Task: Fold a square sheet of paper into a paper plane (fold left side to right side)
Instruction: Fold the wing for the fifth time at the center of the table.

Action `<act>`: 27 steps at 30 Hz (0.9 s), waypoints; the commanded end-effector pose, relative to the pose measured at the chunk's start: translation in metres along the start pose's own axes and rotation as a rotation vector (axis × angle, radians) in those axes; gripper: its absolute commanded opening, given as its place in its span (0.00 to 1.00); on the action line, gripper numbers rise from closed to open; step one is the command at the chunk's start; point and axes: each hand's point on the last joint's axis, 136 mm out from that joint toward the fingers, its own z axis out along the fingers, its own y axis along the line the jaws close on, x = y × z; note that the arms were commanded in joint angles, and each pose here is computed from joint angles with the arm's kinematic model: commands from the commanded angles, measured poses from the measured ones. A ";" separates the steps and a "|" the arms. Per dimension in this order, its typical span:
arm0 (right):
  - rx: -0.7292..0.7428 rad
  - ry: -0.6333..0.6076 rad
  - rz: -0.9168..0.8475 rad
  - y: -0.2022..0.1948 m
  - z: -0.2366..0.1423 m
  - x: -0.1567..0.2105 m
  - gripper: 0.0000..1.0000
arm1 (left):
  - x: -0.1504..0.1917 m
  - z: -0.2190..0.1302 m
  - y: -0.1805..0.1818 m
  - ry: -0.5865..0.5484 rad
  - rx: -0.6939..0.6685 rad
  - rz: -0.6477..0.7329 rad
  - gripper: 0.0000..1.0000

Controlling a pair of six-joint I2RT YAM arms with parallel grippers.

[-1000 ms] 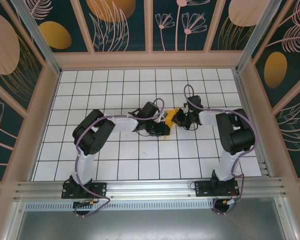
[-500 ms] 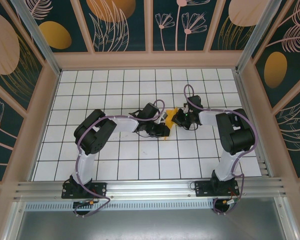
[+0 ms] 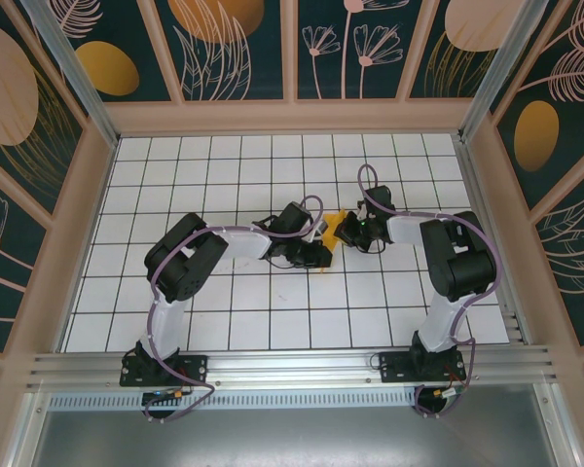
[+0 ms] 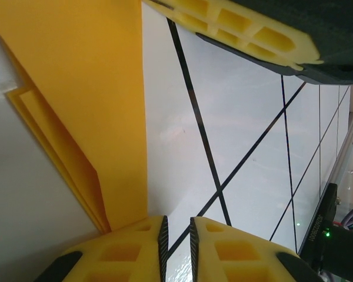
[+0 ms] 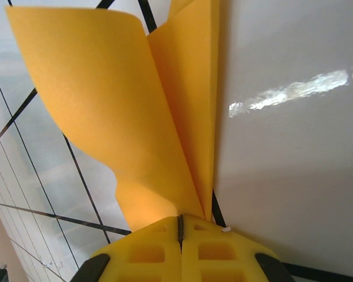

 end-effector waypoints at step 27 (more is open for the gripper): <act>0.174 0.061 0.045 -0.047 0.010 0.022 0.03 | 0.017 -0.047 -0.032 -0.027 0.008 0.014 0.15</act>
